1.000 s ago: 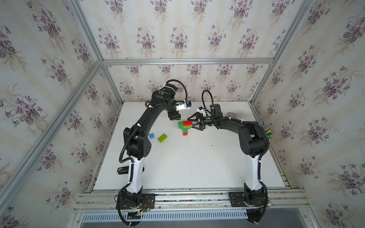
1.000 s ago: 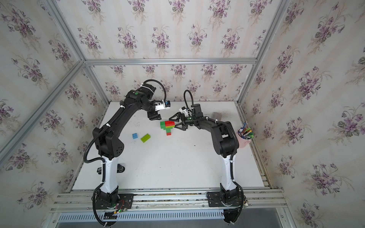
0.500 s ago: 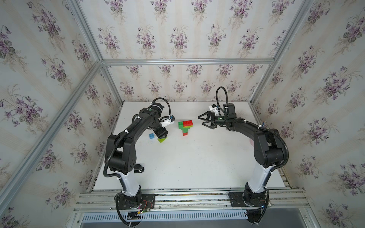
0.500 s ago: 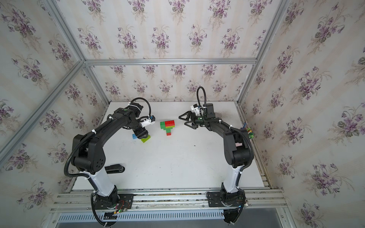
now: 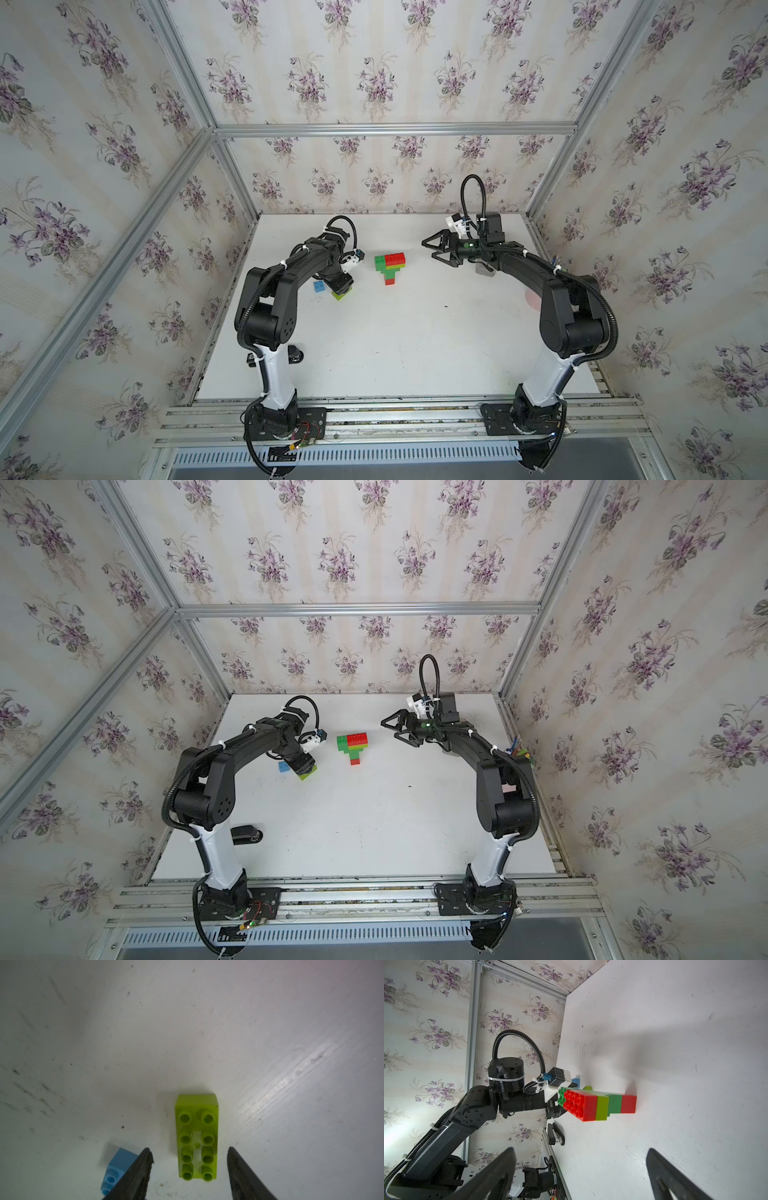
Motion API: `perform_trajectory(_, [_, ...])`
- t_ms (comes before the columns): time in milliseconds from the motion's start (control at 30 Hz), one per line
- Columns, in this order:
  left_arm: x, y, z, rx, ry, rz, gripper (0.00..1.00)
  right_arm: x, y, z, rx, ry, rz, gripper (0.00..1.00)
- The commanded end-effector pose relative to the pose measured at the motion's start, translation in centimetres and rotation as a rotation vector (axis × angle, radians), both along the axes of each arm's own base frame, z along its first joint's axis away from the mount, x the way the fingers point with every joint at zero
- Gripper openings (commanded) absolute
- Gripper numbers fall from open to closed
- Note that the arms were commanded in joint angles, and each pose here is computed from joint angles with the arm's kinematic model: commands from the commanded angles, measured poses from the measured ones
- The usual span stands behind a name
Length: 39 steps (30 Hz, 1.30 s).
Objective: Assemble a spoon with lego
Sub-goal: Pick up the lego brick from the center of the board, then place the lego brick at the center of the board.
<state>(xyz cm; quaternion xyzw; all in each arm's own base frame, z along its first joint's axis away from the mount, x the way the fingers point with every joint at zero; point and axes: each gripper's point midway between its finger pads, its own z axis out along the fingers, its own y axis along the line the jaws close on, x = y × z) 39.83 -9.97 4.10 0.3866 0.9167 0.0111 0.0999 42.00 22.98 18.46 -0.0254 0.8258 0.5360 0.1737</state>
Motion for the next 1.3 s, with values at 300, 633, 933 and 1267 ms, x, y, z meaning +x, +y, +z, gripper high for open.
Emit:
perform_trajectory(300, [-0.1,0.0,-1.5,0.001,0.020,0.010,0.42,0.4,-0.1,0.8,-0.011,-0.031,0.007,0.97])
perform_trajectory(633, [-1.4,0.0,0.2,-0.011,-0.010,0.005,0.21,0.3,-0.4,1.9,-0.024,-0.067,0.014,0.95])
perform_trajectory(933, [-8.5,-2.1,5.2,-0.051,-0.099,-0.139,0.20,-0.1,-3.5,6.2,-0.123,-0.337,-0.026,0.95])
perform_trajectory(1267, [-15.4,-13.3,3.1,0.013,-0.050,-0.498,0.20,-2.9,-5.9,7.4,-0.334,-0.769,-0.047,0.97])
